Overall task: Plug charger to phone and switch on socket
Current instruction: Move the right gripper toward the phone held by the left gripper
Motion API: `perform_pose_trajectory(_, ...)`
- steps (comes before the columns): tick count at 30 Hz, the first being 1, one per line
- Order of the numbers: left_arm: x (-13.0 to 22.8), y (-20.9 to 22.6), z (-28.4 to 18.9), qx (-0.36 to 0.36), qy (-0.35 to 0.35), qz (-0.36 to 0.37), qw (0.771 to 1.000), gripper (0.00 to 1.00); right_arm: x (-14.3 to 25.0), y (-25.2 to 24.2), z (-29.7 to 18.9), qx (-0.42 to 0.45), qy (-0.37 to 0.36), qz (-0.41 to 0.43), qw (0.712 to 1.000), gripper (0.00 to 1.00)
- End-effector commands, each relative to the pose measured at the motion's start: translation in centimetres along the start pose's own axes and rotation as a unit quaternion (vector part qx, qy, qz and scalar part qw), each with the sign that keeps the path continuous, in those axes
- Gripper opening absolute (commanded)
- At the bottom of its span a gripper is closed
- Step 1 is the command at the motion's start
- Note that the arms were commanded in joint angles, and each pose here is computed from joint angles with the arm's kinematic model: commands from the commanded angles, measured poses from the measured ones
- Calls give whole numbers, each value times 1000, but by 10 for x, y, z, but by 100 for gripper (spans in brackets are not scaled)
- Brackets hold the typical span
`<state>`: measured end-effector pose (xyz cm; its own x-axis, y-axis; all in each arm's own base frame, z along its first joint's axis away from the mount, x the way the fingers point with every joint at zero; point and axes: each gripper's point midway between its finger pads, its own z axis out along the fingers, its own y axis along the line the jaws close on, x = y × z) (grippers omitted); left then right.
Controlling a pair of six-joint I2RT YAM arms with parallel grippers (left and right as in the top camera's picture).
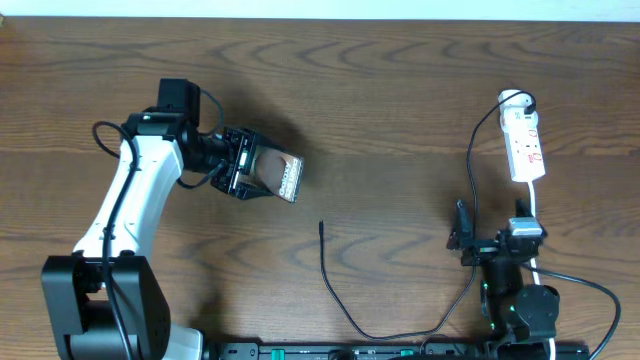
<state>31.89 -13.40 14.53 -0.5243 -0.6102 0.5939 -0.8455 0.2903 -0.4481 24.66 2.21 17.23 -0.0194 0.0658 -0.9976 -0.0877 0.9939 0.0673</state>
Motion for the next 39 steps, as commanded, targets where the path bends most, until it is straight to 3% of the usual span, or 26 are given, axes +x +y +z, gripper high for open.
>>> perform_pose_trajectory(1, 2, -7, -7, -2, -35, 37, 999, 8, -4, 41, -5, -118, 3, 58, 991, 99)
perform_pose_trajectory(6, -2, -3, -2, -23, -60, 45, 997, 7, -5, 64, -11, -179, 52, 147, 971, 99)
perform_pose_trajectory(11, -4, 0, 1, -35, -75, 50, 995, 7, -23, 81, -9, -219, 93, 166, 957, 99)
perform_pose_trajectory(15, -12, 3, -1, -45, -98, 48, 993, 7, -47, 104, 2, -276, 149, 195, 930, 99)
perform_pose_trajectory(19, -19, 5, -3, -52, -118, 44, 991, 7, -58, 134, 15, -355, 229, 242, 874, 99)
perform_pose_trajectory(24, -23, 7, -4, -56, -131, 37, 989, 7, -59, 162, 34, -433, 315, 320, 782, 99)
perform_pose_trajectory(29, -30, 9, -6, -62, -153, 20, 986, 7, -31, 172, 71, -381, 392, 453, 704, 99)
perform_pose_trajectory(31, -33, 11, -7, -65, -163, 15, 984, 8, -21, 176, 82, -374, 400, 471, 692, 99)
perform_pose_trajectory(39, -48, 19, -14, -73, -213, -51, 973, 7, 11, 219, 92, -413, 401, 444, 687, 99)
